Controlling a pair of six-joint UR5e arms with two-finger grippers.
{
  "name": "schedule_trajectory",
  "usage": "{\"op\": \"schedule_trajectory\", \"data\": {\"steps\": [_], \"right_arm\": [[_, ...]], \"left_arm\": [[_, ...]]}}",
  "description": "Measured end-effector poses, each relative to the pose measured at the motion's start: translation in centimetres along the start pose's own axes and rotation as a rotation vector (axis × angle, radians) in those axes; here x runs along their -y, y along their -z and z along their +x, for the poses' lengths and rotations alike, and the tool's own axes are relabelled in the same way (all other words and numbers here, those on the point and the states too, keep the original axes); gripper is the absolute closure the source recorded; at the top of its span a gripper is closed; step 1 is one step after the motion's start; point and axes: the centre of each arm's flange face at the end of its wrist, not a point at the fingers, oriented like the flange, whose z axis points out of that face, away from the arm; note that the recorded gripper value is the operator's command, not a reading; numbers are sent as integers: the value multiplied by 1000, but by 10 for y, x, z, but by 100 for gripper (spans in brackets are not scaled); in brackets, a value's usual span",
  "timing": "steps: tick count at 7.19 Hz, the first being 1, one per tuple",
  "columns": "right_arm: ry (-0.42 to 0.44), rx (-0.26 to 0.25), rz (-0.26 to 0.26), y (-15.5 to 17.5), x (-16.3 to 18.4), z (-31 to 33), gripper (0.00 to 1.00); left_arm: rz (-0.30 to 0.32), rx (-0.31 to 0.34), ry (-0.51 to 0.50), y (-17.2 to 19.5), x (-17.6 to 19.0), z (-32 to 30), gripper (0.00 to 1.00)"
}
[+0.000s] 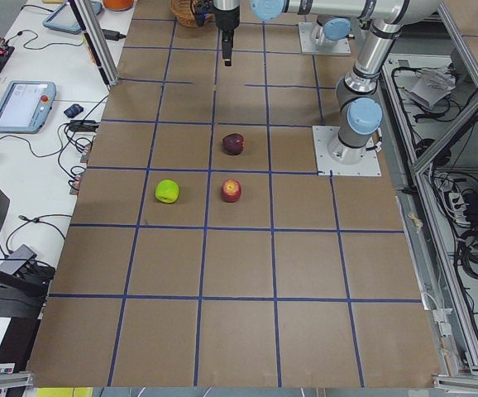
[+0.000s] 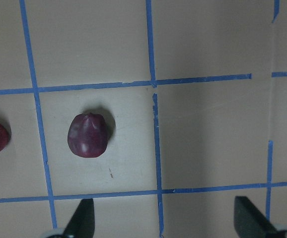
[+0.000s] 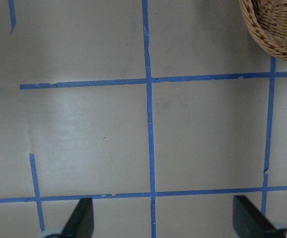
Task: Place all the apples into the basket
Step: 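Lower the left gripper onto the dark purple apple and grasp it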
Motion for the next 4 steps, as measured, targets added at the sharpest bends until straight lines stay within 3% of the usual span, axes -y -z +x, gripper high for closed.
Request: {"op": "schedule_trajectory", "data": {"steps": [2, 4], "right_arm": [[-1, -2, 0, -1, 0, 0, 0], [-3, -1, 0, -2, 0, -1, 0]], "left_arm": [[-36, 2, -31, -42, 24, -51, 0], [-72, 30, -104, -115, 39, -78, 0]]}}
